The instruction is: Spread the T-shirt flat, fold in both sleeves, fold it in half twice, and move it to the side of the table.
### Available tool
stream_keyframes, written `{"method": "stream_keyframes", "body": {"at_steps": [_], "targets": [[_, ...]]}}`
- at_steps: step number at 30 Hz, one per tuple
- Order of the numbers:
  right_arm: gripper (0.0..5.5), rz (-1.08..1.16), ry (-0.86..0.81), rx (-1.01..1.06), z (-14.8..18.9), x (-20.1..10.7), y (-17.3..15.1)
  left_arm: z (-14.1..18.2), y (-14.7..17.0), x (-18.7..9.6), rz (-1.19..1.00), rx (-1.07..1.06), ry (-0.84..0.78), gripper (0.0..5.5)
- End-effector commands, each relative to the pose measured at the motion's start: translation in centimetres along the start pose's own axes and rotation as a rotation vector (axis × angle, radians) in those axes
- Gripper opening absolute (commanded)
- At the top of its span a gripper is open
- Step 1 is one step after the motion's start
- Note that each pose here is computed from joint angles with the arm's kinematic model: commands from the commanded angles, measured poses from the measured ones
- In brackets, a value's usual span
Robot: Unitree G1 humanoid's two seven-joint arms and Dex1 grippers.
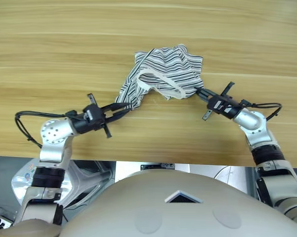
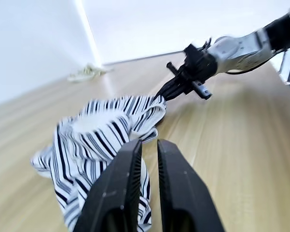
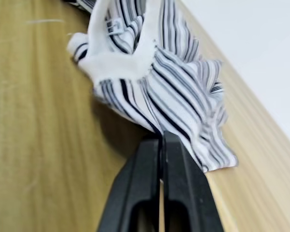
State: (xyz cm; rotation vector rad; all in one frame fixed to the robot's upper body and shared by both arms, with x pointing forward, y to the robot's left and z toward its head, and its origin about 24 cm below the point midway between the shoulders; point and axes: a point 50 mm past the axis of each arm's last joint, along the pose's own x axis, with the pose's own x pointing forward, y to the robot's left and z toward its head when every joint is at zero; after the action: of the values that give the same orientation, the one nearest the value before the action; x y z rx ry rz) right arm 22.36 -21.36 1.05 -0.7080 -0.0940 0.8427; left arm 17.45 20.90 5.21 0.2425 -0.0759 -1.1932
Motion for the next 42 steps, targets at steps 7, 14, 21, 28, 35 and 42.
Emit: {"method": "stream_keyframes", "body": {"at_steps": [7,14,21,28,35,42], "targets": [[0.03,-0.074,-0.171,-0.043,3.0,-1.6,-2.6,0.7,5.3,0.0,0.158,0.127,0.009,0.62],[0.0,-0.045,-0.158,-0.033,2.9,-1.2,-1.9,-1.0,-0.6,2.5,-0.119,0.102,0.105,1.25],[0.0,-0.028,-0.155,-0.027,2.9,-0.9,-1.5,-2.4,-3.4,3.6,-0.155,0.205,0.272,2.11],[0.0,-0.021,-0.148,-0.021,2.8,-0.8,-1.2,-4.9,-3.0,5.4,0.016,0.371,0.438,2.11],[0.0,-0.012,-0.14,-0.016,2.7,-0.7,-1.0,-5.8,-3.6,5.6,0.025,0.431,0.462,2.11],[0.0,-0.009,-0.133,-0.016,2.6,-0.7,-0.9,-5.8,-3.9,6.0,0.03,0.413,0.44,1.92]]}}
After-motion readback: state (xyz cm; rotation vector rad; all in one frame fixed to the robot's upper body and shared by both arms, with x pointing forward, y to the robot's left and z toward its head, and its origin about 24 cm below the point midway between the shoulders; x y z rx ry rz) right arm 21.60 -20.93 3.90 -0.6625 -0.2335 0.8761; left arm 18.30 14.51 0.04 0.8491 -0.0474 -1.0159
